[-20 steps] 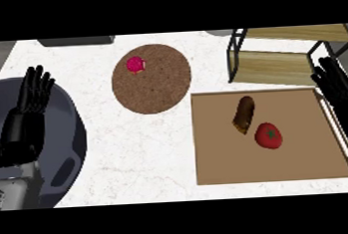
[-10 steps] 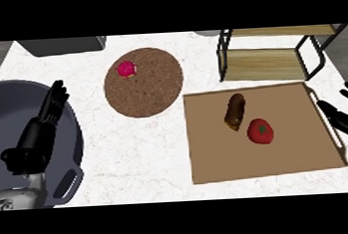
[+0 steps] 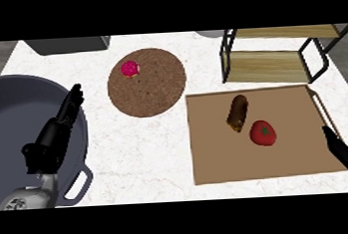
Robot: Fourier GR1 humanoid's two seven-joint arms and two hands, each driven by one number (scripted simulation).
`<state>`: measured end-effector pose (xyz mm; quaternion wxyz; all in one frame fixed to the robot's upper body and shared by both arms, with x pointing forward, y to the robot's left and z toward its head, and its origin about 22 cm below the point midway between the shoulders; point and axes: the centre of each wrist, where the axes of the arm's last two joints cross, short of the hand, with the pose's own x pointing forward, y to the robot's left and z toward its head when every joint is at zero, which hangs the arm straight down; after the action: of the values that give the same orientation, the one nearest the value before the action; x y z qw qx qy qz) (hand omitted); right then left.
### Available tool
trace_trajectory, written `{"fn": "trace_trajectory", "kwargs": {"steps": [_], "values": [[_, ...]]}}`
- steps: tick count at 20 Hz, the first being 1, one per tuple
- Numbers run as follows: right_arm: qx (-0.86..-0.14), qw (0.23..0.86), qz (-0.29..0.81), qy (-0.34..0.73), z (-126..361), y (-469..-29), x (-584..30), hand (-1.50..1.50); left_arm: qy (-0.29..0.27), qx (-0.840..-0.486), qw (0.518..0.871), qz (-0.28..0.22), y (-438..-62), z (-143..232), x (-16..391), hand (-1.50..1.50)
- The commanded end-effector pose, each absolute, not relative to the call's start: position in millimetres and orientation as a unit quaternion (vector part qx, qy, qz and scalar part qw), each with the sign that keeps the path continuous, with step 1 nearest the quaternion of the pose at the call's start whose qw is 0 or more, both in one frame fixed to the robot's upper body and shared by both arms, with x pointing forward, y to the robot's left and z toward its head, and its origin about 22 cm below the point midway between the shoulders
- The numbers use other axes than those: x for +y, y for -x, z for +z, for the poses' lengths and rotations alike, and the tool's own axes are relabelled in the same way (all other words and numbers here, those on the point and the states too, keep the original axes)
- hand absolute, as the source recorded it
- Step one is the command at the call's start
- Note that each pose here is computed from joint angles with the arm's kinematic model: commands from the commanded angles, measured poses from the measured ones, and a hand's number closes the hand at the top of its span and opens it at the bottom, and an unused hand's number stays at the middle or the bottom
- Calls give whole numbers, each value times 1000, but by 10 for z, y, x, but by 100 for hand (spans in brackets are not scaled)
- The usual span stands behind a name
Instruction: Pick the tomato from the tray and place it in the tiered shelf
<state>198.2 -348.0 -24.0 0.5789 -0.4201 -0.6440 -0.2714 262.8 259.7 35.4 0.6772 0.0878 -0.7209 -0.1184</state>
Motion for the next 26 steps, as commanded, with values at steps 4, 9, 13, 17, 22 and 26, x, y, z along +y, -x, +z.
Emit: {"fn": "trace_trajectory", "kwargs": {"steps": [4, 9, 13, 17, 22, 26], "values": [[-668, 630, -179, 354, -295, -1740, -3264, -150, -56, -712, 692, -106, -2716, 318, 2262, 0], [-636, 667, -99, 376, 218, -1707, -3394, -150, -51, -703, 701, -110, -2639, 141, 2412, 0], [-598, 702, -58, 382, 462, -1845, -3264, -150, -45, -706, 696, -125, -2715, 278, 2236, 0], [-538, 748, 42, 386, 718, -1840, -3240, -150, -44, -715, 687, -117, -2718, 272, 2217, 0], [-457, 777, 140, 410, 1063, -1957, -3122, -150, -44, -713, 690, -117, -2695, 234, 2171, 0], [-417, 789, 158, 422, 1356, -2103, -2841, -150, -47, -711, 690, -126, -2832, 312, 2123, 0]]}}
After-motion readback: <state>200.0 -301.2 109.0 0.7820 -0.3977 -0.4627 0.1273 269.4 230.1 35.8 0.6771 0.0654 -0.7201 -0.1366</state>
